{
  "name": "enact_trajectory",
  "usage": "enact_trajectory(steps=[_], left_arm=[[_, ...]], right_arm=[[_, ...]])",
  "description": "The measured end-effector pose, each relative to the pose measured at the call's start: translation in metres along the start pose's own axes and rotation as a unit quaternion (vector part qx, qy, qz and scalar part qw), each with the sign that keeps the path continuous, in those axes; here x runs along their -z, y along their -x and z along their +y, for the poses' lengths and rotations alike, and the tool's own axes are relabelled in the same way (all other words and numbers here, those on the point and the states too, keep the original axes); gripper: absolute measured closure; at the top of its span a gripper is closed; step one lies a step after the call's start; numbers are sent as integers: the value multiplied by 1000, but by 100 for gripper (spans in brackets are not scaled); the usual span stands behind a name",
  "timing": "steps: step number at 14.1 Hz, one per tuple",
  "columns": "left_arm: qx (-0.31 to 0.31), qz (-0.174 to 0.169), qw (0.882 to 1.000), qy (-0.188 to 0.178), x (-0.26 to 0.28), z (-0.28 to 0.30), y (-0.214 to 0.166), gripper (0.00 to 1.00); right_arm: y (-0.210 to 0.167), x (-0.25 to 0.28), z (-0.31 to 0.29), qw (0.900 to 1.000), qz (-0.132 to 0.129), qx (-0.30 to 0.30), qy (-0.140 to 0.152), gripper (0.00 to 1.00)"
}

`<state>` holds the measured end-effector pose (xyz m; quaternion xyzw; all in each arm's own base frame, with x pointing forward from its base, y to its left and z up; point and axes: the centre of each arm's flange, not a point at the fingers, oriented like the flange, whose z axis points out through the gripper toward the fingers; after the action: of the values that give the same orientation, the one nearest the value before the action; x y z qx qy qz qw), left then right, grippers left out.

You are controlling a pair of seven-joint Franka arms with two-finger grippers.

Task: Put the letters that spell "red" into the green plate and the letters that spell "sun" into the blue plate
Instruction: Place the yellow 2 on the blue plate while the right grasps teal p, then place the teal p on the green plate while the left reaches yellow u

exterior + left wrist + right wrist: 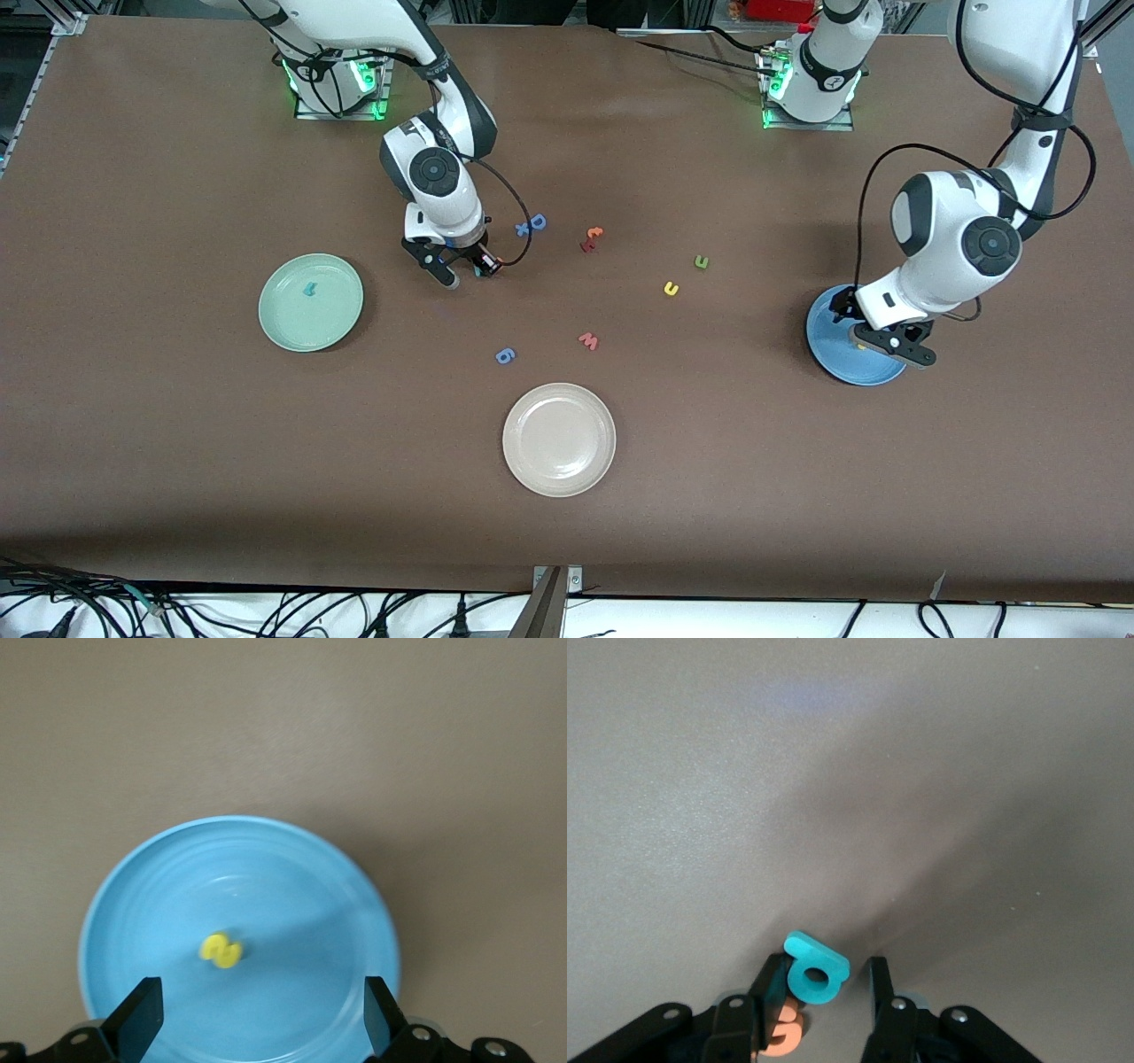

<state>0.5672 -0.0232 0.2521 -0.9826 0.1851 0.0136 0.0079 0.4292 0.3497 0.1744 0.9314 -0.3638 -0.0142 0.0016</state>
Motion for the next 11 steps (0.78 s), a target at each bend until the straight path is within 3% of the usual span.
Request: enact_trajectory(steps=[2,3,4,11], left_arm=[[33,-5,999,11,8,39,-9,0],[43,-6,999,16,13,57,-13,0],[52,-8,998,20,17,73,-16,0],[118,-17,992,35,16,169,-24,0]], right_arm=[[0,1,-1,1000,0,0,-2,58],[1,1,-2,1000,1,0,-4,67],[1,1,-2,1000,1,0,-4,71],[-2,3,-2,1000,1,4,-1,71]])
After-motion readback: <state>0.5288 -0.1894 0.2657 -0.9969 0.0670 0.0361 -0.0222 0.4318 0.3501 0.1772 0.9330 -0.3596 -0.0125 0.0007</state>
